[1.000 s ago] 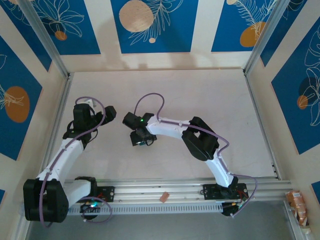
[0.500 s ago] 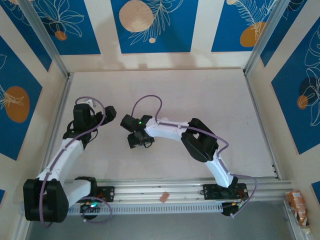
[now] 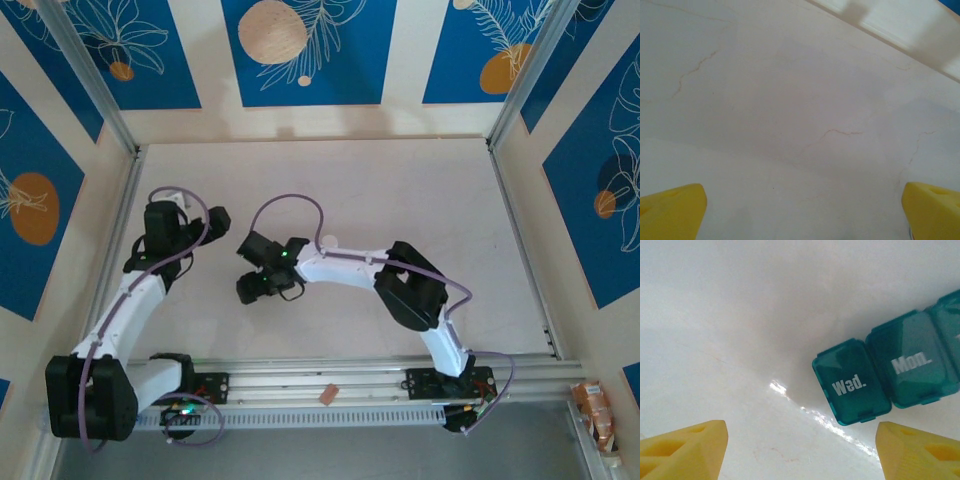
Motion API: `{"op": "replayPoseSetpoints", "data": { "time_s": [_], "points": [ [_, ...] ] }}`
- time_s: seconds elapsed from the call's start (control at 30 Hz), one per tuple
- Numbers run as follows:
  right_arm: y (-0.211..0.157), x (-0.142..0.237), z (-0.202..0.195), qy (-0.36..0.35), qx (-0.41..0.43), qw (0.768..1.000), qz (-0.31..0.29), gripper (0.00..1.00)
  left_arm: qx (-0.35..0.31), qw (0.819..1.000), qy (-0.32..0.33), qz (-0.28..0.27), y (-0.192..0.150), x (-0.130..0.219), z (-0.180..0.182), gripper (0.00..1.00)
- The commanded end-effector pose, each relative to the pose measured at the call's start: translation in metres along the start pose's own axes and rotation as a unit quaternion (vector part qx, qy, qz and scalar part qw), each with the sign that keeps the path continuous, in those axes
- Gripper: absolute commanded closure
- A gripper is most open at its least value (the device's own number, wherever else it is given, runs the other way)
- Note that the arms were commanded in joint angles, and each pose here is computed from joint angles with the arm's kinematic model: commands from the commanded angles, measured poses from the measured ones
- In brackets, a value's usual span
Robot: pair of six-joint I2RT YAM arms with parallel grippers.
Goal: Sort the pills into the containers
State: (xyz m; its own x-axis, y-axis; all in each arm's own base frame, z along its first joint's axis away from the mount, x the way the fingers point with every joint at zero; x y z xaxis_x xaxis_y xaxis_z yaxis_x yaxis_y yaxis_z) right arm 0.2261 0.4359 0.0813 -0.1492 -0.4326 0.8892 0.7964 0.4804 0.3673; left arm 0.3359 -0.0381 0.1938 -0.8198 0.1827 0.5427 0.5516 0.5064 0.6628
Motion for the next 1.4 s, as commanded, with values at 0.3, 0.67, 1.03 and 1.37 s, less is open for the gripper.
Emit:
{"op": "replayPoseSetpoints", "data": {
  "time_s": [0.3, 0.67, 1.03, 1.37],
  "points": [
    [0.057, 0.029, -0.052, -0.011, -0.056, 0.998, -0.039, 0.23, 0.007, 1.000, 0.014, -0.017, 0.027, 0.008, 0.005, 0.00],
    [0.089, -0.013, -0.045, 0.049, -0.044, 0.998, -0.002, 0.24, 0.011, 1.000, 0.015, -0.021, 0.030, 0.014, 0.004, 0.00],
    [0.075, -0.025, -0.034, 0.105, -0.041, 0.993, 0.033, 0.29, 0.014, 1.000, 0.012, -0.017, 0.028, 0.014, 0.003, 0.00],
    [0.049, -0.006, -0.038, 0.116, -0.050, 0.991, 0.040, 0.30, 0.019, 1.000, 0.005, -0.012, 0.028, 0.013, 0.001, 0.00]
  ]
}}
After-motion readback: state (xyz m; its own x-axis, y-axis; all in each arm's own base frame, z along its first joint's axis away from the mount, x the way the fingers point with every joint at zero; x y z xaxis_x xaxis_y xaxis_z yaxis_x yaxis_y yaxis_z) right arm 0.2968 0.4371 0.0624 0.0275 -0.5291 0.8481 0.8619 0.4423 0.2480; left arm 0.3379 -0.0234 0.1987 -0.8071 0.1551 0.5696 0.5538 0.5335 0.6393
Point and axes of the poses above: each hand's point on the last joint's axis, 136 mm out from that joint toward the fingers, its own x axis back along the fingers, its own z axis along the line the jaws close on, y = z × x, the point moved 2 cm from there along x, back along the fingers, and after that the axes turned 6 degrees about x, right-handed, at the moved point
